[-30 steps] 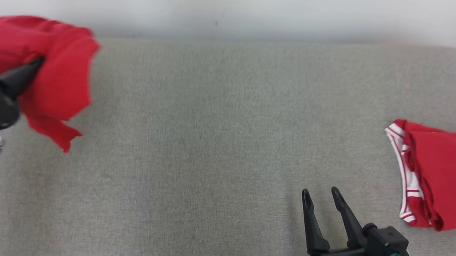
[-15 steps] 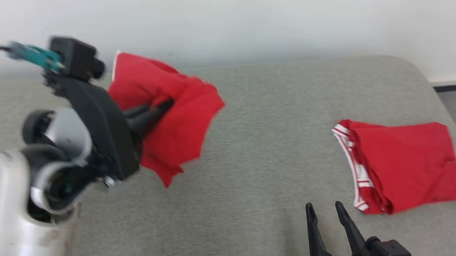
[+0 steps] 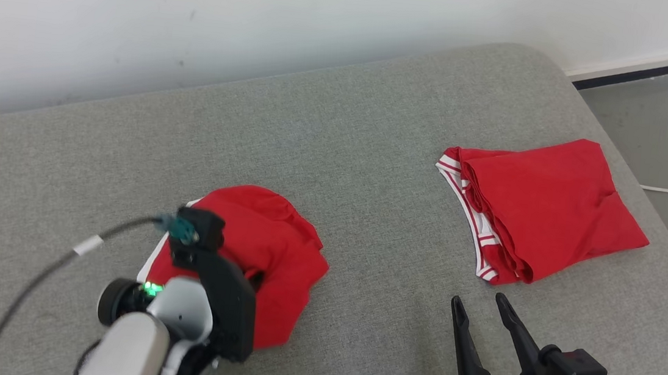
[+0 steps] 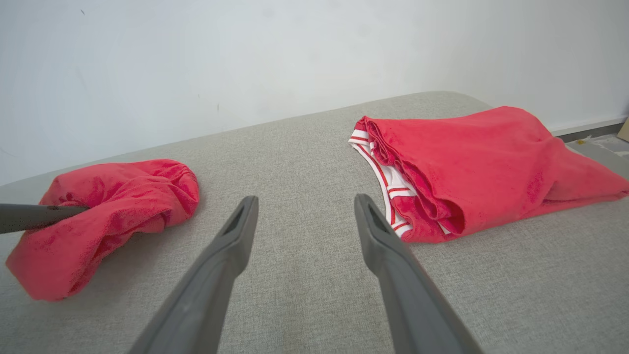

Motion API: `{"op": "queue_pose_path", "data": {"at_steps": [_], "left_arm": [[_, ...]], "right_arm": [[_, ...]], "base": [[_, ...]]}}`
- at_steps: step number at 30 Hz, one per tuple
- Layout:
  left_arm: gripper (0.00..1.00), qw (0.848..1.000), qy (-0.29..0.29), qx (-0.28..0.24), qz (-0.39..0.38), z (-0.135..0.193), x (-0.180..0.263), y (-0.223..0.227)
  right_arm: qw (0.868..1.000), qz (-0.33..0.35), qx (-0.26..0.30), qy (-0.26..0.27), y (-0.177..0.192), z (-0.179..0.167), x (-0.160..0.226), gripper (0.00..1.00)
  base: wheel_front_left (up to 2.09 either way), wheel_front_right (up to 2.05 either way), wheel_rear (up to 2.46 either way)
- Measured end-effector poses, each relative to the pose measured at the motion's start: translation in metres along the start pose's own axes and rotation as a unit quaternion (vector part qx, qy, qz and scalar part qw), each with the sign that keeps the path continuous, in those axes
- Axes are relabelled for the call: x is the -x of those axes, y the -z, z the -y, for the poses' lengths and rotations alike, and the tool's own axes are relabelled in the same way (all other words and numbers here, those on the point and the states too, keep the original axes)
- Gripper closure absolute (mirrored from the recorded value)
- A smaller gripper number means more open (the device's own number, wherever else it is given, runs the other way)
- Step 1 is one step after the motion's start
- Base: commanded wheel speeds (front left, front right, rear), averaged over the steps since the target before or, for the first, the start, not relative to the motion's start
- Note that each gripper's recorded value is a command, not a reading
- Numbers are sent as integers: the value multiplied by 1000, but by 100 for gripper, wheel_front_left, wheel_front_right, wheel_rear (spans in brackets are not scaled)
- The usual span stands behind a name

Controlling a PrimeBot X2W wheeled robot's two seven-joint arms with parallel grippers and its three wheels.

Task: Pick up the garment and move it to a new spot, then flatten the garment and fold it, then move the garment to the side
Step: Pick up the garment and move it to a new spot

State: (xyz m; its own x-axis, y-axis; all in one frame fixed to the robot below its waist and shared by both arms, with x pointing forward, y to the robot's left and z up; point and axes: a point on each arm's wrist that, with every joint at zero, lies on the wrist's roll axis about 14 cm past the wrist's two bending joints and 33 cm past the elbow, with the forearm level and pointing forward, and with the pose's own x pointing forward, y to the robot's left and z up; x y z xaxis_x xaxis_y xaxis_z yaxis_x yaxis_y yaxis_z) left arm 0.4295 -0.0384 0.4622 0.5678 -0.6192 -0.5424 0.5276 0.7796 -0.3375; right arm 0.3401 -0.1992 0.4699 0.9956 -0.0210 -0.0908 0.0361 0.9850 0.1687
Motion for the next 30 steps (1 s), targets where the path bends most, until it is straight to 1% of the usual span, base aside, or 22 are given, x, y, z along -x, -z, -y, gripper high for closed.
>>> {"op": "queue_pose_path", "data": {"at_steps": [1, 2, 3, 4, 6, 8, 11, 15, 20, 21, 24, 25, 27, 30], "left_arm": [[100, 1000, -16, -17, -8, -6, -4, 9], [68, 999, -27, -27, -13, -10, -8, 17], [21, 999, -37, -35, -7, -13, -10, 21], [0, 998, -45, -39, 1, -16, -10, 22], [0, 998, -48, -37, 25, -17, -10, 21], [0, 996, -40, -8, 77, -16, -6, 8], [0, 989, -35, -6, 141, -13, 5, -5], [0, 971, -57, -13, 230, -18, 30, -23], [0, 949, -108, 7, 296, -40, 65, -16], [0, 938, -131, 16, 322, -51, 82, -13], [0, 924, -168, 21, 343, -68, 106, -1], [0, 922, -176, 18, 344, -73, 113, 4], [0, 915, -196, 27, 353, -83, 127, 12], [0, 905, -218, 16, 364, -93, 147, 18]], "right_arm": [[1000, -2, 1, 0, 0, 0, 0, 0], [1000, -1, 4, 0, -1, 0, 0, 0], [1000, 0, 6, -1, -2, 0, -1, 0], [1000, 1, 8, -1, -4, 0, -1, 0], [1000, 4, 10, -1, -6, 1, -2, 0], [1000, 5, 13, -3, -8, 0, -3, 0], [1000, 5, 13, -9, -8, -4, -2, 0], [1000, 9, 13, -12, -11, -5, -1, 0], [1000, 16, 15, -18, -14, -8, -3, 0], [999, 21, 15, -20, -17, -9, -3, 0], [999, 25, 16, -22, -18, -9, -3, 0], [999, 28, 17, -22, -19, -9, -3, 0], [999, 30, 18, -22, -20, -9, -2, 0], [999, 30, 18, -25, -18, -10, 0, 0]], "base": [[0, 0, 0], [0, 0, 0], [0, 0, 0], [0, 0, 0], [0, 0, 0], [0, 0, 0], [0, 0, 0], [0, 0, 0], [0, 0, 0], [0, 0, 0], [0, 0, 0], [0, 0, 0], [0, 0, 0], [0, 0, 0]]}}
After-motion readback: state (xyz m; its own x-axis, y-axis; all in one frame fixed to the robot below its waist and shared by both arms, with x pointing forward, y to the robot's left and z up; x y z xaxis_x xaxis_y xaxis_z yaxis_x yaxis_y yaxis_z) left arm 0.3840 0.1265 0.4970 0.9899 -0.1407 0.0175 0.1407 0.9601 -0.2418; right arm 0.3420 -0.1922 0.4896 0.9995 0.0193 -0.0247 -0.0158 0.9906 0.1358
